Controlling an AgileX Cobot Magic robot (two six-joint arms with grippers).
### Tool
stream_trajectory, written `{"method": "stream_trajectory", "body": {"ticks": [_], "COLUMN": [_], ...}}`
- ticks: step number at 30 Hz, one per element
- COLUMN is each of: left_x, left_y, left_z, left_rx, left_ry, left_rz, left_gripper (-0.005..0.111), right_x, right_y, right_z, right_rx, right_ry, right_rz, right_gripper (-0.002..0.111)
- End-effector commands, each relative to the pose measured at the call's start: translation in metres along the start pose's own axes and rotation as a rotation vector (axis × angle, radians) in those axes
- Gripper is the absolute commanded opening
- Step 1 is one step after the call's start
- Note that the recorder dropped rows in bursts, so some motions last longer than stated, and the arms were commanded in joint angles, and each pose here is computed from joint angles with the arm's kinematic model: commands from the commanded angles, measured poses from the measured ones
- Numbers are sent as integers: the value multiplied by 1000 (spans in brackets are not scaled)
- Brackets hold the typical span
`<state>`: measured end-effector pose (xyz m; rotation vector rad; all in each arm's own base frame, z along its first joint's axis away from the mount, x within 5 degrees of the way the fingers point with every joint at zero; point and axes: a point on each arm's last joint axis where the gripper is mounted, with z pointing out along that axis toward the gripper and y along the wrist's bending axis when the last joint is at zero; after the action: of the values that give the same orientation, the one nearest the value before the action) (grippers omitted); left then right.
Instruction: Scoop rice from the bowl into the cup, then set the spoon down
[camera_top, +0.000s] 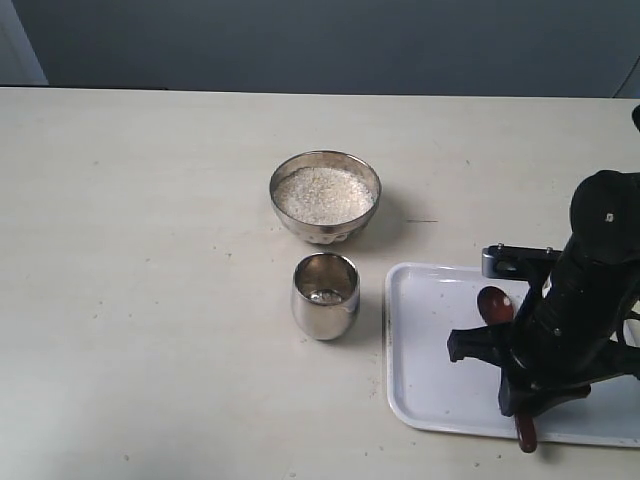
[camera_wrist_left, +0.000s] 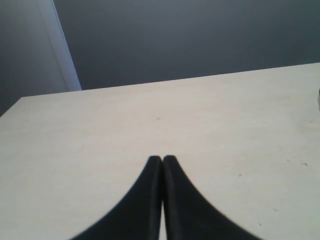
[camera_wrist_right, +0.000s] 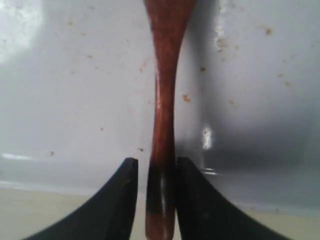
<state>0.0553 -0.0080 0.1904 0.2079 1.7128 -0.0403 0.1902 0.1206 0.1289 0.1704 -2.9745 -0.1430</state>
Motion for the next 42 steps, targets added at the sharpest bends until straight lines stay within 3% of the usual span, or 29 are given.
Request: {"method": "stream_trajectory", "body": {"ticks": [1,8,13,16,18,21,24,27,32,35,37,39,42], "left_x": [-2,-2,-2,-2,-2,-2,-2,-2,-2,-2,-2,-2,-2], "left_y": [0,0,0,0,0,0,0,0,0,0,0,0,0], "left_z": [-1,-1,-1,-1,-1,-1,-1,-1,-1,-1,-1,-1,-1], "left_rx": [4,4,4,4,4,4,4,4,4,4,4,4,4], "left_ry": [-10,-10,-10,-10,-10,-10,-10,-10,-10,-10,-10,-10,-10], "left_rz": [-5,-5,-5,-5,-5,-5,-5,-5,-5,-5,-5,-5,-5], "left_gripper": [1,1,1,1,1,1,1,1,1,1,1,1,1], "right_x": [-1,-3,-9,-10,-4,18,51,124,221,234,229,229,225], "right_y": [-1,-1,1,3,2,-6,-20,-50,-89,-97,-98,-93,-91], "right_z": [-1,-3,-32,-70,-99,-136,-168,-210,-220,-212,-197,-195,-207], "right_rx": [0,4,17,13,12,24,56,59,-35,-34,-8,-196,-196], "right_ry": [-7,-24,-135,-309,-438,-611,-765,-1053,-1392,-1486,-1425,-1398,-1552], "right_rz": [1,-10,-78,-126,-156,-200,-218,-197,-147,-149,-144,-15,-57], "right_gripper": [38,55,56,49,33,2,0,0,0,0,0,0,0]}}
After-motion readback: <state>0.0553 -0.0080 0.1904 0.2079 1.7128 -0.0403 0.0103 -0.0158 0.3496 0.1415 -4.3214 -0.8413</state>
